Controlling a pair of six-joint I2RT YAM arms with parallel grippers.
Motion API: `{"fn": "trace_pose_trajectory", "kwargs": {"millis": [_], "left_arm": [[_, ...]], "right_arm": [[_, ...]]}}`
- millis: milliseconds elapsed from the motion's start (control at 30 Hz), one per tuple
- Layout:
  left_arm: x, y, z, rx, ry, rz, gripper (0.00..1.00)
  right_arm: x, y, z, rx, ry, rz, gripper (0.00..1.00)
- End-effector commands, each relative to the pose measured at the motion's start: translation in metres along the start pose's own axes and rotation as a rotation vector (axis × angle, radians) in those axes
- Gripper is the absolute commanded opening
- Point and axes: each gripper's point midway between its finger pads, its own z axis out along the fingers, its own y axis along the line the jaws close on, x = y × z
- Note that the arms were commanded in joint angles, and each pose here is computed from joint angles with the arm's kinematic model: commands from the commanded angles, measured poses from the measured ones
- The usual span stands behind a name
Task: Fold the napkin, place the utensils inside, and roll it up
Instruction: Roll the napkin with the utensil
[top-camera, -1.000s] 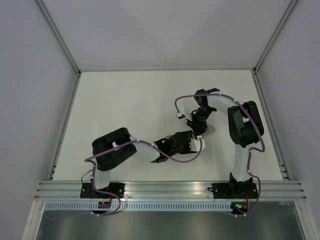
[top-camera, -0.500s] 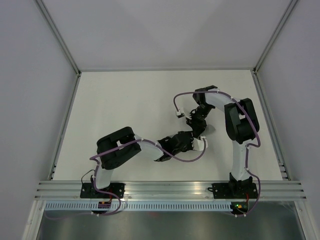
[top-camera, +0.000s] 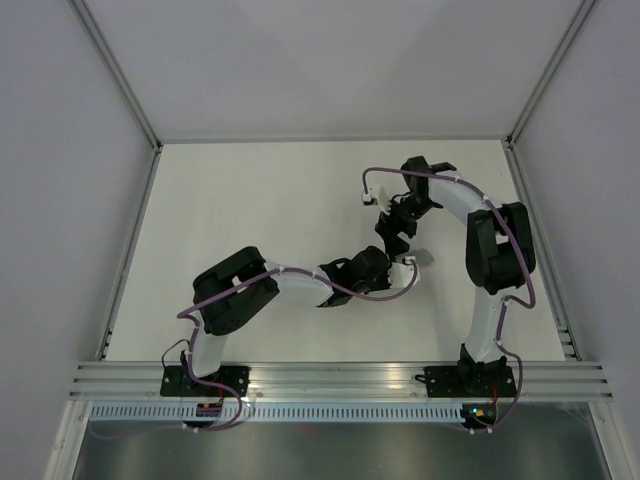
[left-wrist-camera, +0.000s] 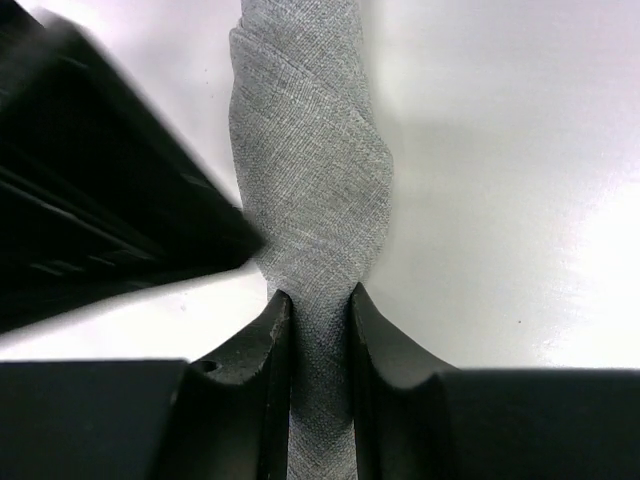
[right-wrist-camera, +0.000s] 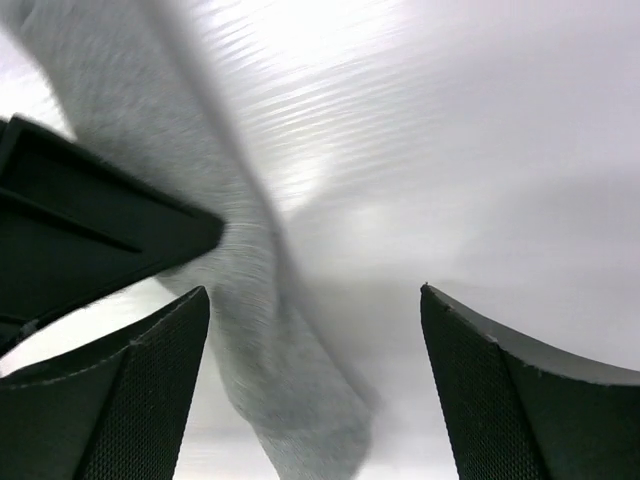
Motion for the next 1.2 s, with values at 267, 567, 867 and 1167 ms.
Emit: {"fn": "trace_pose_trajectory", "kwargs": {"millis": [267, 567, 867, 1167], "left_arm": [[0.040, -0.049, 0.006, 0.134, 0.205, -0.360, 0.18], [0.033, -0.056, 0.016, 0.114, 0.286, -0.597, 0.20], [0.034, -0.065, 0.026, 0.092, 0.346, -0.756, 0.22], [0.038, -0.074, 0.035, 0.073, 0.396, -0.872, 0.23]], "right_arm": [[-0.026, -0.061, -0.127, 0.510, -0.300, 0.319, 0.77], [0.037, -0.025, -0.104, 0.503, -0.144, 0.440, 0.60], [0.067, -0.021, -0.072, 0.454, -0.081, 0.585, 0.56], [0.074, -0.014, -0.080, 0.488, -0.049, 0.613, 0.54]]}}
